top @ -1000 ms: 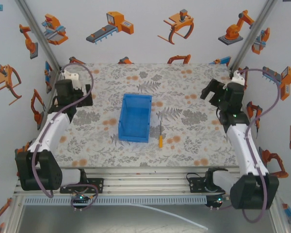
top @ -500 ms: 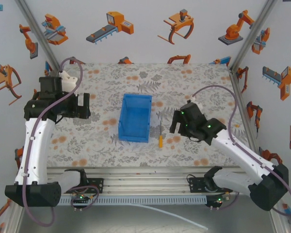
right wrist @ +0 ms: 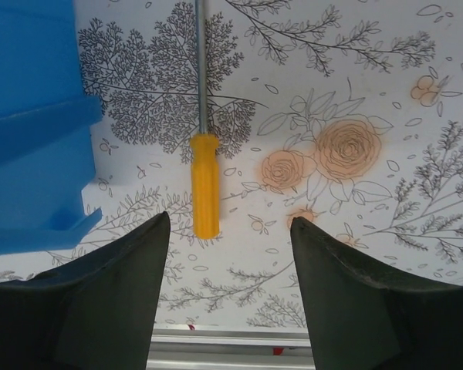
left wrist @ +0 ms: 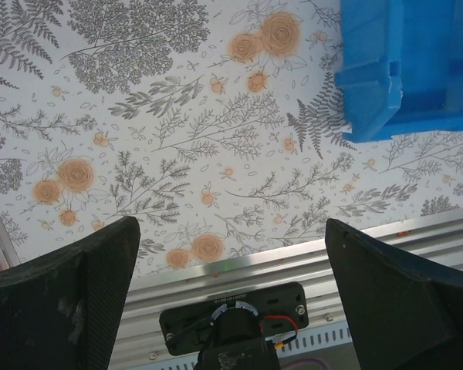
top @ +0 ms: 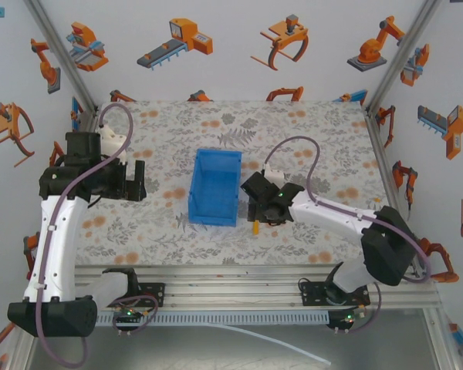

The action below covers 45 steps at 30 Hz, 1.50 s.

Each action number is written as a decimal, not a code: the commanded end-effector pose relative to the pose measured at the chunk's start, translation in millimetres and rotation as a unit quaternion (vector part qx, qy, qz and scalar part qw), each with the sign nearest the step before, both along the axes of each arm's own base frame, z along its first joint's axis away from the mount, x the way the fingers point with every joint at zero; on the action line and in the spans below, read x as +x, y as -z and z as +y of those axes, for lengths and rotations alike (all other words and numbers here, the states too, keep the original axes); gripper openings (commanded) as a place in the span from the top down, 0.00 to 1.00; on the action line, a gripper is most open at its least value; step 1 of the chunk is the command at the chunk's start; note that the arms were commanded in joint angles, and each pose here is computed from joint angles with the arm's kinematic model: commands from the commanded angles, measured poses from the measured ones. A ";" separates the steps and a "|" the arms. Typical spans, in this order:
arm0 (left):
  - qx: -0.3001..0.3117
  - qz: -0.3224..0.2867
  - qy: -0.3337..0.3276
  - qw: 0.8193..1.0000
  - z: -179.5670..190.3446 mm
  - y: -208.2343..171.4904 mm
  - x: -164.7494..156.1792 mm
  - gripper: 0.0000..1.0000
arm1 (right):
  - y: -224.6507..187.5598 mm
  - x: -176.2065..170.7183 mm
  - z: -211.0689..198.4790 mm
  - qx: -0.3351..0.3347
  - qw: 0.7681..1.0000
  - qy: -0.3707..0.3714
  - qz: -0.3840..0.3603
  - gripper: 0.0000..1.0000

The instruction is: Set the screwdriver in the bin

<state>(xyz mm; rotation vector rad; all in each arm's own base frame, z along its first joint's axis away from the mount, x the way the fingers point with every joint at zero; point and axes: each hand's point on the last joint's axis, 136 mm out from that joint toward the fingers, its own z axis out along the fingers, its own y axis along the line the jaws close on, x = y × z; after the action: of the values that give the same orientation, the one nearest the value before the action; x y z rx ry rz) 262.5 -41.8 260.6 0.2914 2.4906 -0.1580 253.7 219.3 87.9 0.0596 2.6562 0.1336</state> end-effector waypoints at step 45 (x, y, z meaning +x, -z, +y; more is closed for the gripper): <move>-0.026 0.002 0.017 1.000 -9.9 1.9 -23.6 0.03 | 63.8 -7.4 6.0 -0.041 0.997 0.036 0.052 0.78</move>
<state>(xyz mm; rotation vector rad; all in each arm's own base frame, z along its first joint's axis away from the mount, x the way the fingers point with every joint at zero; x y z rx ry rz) 246.2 -47.6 260.0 0.3063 2.4749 -0.2072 250.7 234.3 32.4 0.1211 2.7471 0.0579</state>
